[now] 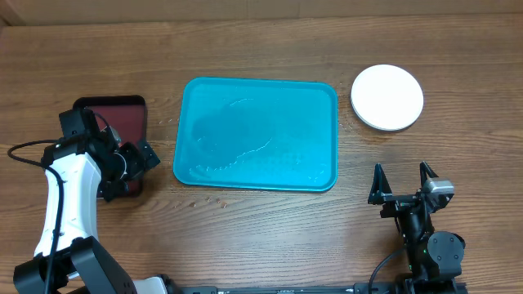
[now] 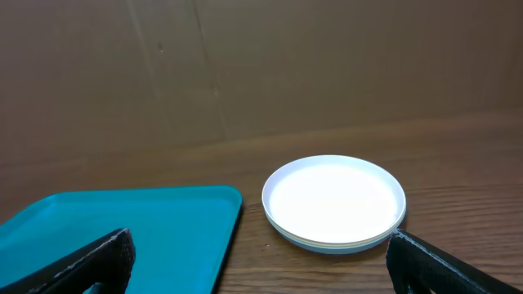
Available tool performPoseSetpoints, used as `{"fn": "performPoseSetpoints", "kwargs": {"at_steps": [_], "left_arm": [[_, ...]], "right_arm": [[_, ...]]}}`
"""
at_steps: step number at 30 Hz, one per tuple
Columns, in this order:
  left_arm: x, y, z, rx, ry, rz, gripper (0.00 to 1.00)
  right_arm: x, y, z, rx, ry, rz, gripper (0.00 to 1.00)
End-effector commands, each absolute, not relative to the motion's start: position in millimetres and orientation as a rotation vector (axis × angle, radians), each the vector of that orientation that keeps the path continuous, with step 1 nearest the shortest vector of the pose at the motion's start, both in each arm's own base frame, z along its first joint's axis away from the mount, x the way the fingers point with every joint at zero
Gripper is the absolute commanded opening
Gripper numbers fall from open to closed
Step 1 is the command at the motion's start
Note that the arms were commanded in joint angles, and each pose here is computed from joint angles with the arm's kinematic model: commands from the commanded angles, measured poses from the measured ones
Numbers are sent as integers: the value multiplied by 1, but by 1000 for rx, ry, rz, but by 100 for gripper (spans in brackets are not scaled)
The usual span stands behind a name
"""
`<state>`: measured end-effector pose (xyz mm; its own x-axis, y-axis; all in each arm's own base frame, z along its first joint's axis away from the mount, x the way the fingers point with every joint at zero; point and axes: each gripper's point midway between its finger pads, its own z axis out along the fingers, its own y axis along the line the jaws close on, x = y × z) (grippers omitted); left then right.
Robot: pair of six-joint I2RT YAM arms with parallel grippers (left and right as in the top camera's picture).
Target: Clean dirty plates on tray and stack at the side
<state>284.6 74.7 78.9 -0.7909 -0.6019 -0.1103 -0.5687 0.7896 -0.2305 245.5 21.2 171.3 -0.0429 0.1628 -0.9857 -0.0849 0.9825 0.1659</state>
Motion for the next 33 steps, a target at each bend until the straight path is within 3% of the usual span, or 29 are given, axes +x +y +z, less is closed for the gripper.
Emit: {"fn": "performPoseSetpoints", "kwargs": {"at_steps": [1, 33], "left_arm": [[284, 75, 77, -916, 2810, -271, 100], [279, 73, 76, -926, 2831, -275, 100]], "right_arm": [[245, 24, 170, 39, 1597, 204, 100], [245, 24, 170, 39, 1597, 204, 100]]}}
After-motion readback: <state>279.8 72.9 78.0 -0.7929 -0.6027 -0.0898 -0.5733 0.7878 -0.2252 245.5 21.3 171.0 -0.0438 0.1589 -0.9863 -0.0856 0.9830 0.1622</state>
